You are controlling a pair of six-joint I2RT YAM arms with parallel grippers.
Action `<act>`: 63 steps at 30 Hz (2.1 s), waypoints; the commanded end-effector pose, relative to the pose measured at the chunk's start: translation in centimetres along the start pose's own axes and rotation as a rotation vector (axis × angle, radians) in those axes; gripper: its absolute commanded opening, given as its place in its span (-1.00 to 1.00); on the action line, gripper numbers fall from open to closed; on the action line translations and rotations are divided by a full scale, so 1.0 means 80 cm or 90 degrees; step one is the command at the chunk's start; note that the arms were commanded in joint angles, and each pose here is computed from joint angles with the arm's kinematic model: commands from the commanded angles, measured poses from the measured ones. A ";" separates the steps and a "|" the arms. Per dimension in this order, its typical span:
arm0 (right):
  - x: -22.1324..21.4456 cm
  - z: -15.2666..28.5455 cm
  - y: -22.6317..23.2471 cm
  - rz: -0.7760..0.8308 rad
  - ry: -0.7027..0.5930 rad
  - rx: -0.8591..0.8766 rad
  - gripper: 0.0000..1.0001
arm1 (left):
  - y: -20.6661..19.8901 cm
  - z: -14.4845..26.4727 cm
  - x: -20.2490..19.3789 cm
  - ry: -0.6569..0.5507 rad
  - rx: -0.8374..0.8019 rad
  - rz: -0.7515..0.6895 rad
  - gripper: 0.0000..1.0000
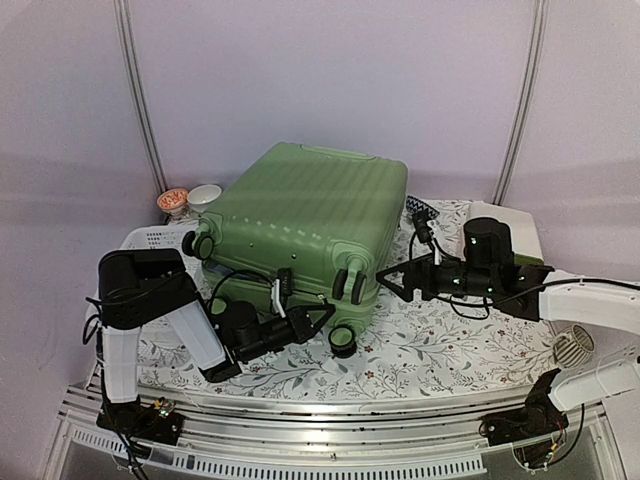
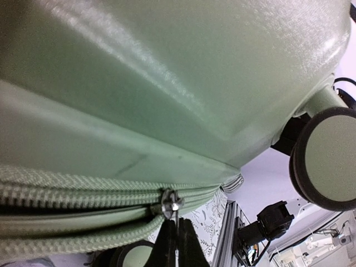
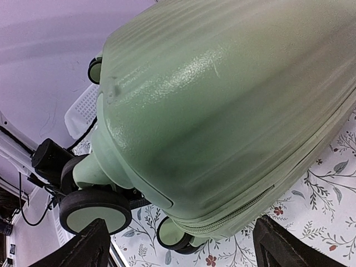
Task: Open, take out, and arrange the luggage
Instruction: Grab the zipper of the luggage, then unzip the zipper of the luggage.
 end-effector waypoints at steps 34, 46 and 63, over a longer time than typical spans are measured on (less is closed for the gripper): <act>-0.058 -0.029 -0.007 -0.124 0.032 0.060 0.60 | -0.106 -0.036 -0.075 -0.004 -0.177 -0.069 -1.00; -0.081 -0.015 0.037 -0.114 0.000 0.210 0.06 | -0.116 -0.037 -0.086 0.004 -0.186 -0.081 -0.96; -0.086 -0.020 0.029 -0.133 -0.013 0.187 0.08 | -0.079 0.030 -0.080 -0.002 -0.058 -0.048 0.44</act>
Point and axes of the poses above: each gripper's point midway between its finger pads, its own z axis back along the fingers, its own y axis along the line the jaws close on, x = y × z, the point moved 1 cm from there along z, back along the fingers, and after that the axes turned 15 degrees about z, right-handed, at the moved point
